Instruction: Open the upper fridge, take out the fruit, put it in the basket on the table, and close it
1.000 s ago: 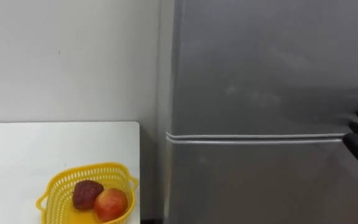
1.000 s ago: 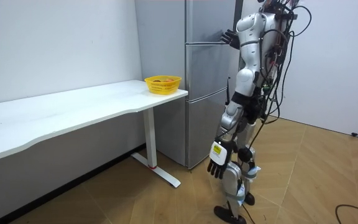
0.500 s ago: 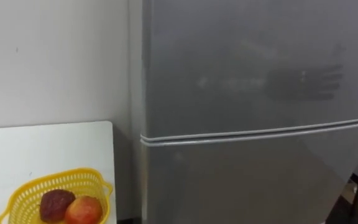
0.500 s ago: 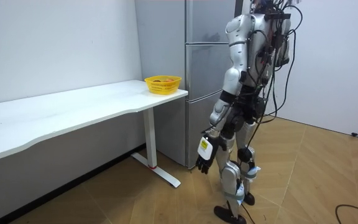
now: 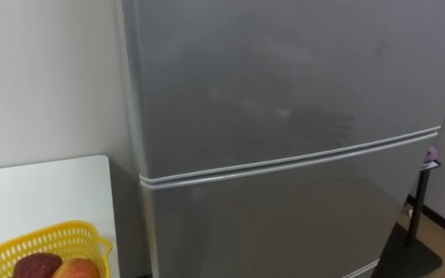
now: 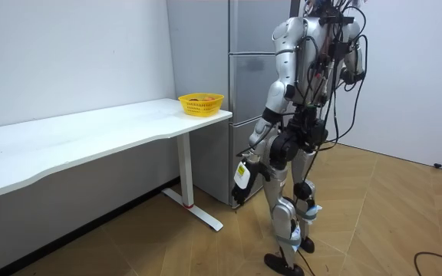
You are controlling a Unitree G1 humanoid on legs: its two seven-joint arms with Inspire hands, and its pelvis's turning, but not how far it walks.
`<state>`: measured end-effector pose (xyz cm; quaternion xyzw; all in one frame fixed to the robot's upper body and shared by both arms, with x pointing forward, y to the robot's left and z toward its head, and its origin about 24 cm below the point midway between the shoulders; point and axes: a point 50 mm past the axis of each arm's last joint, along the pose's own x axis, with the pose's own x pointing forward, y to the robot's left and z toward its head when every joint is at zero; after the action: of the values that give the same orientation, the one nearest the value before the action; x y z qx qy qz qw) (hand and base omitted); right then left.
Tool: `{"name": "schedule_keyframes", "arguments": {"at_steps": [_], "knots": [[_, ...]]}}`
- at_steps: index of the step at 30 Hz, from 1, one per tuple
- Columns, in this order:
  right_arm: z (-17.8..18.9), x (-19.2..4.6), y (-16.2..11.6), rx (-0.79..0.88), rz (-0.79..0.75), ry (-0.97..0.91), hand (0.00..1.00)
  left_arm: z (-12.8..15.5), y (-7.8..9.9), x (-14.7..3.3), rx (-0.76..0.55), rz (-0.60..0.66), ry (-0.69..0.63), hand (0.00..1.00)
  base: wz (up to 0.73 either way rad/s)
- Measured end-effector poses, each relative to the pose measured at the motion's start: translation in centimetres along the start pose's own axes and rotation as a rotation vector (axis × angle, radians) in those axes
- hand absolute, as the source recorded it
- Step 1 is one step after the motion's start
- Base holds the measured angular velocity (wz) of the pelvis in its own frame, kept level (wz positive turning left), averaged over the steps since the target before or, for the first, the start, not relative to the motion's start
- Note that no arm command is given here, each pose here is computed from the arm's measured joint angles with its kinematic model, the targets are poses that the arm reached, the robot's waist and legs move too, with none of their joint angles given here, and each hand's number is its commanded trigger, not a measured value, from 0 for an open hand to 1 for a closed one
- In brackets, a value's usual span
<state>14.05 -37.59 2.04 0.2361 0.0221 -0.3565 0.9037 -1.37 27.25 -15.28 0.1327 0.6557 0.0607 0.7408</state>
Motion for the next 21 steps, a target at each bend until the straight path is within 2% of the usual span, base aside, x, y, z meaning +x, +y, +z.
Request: {"name": "schedule_keyframes", "arguments": {"at_steps": [3, 6, 11, 18, 21], "knots": [[-3.3, -0.9, -3.2, -0.095, -0.145, 0.131, 0.0, 0.6, -0.1, 0.1, 0.014, -0.005, -0.012, 0.0, 0.01], [-7.8, -2.9, -6.4, -0.153, -0.285, 0.329, 0.0, 1.2, -0.2, 0.3, 0.021, -0.004, -0.02, 0.0, 0.07], [-13.7, -8.1, -9.0, -0.212, -0.428, 0.613, 0.0, 1.1, -0.9, 0.3, 0.049, -0.013, -0.013, 0.0, 0.01], [-17.6, -13.3, -10.9, -0.395, -0.464, 0.894, 0.0, -0.2, -2.0, 0.3, 0.076, -0.029, 0.049, 0.0, 0.13], [-18.7, -14.4, -10.7, -0.587, -0.366, 1.015, 0.0, -0.3, -2.3, 0.3, 0.083, -0.038, 0.075, 0.0, 0.11]]}}
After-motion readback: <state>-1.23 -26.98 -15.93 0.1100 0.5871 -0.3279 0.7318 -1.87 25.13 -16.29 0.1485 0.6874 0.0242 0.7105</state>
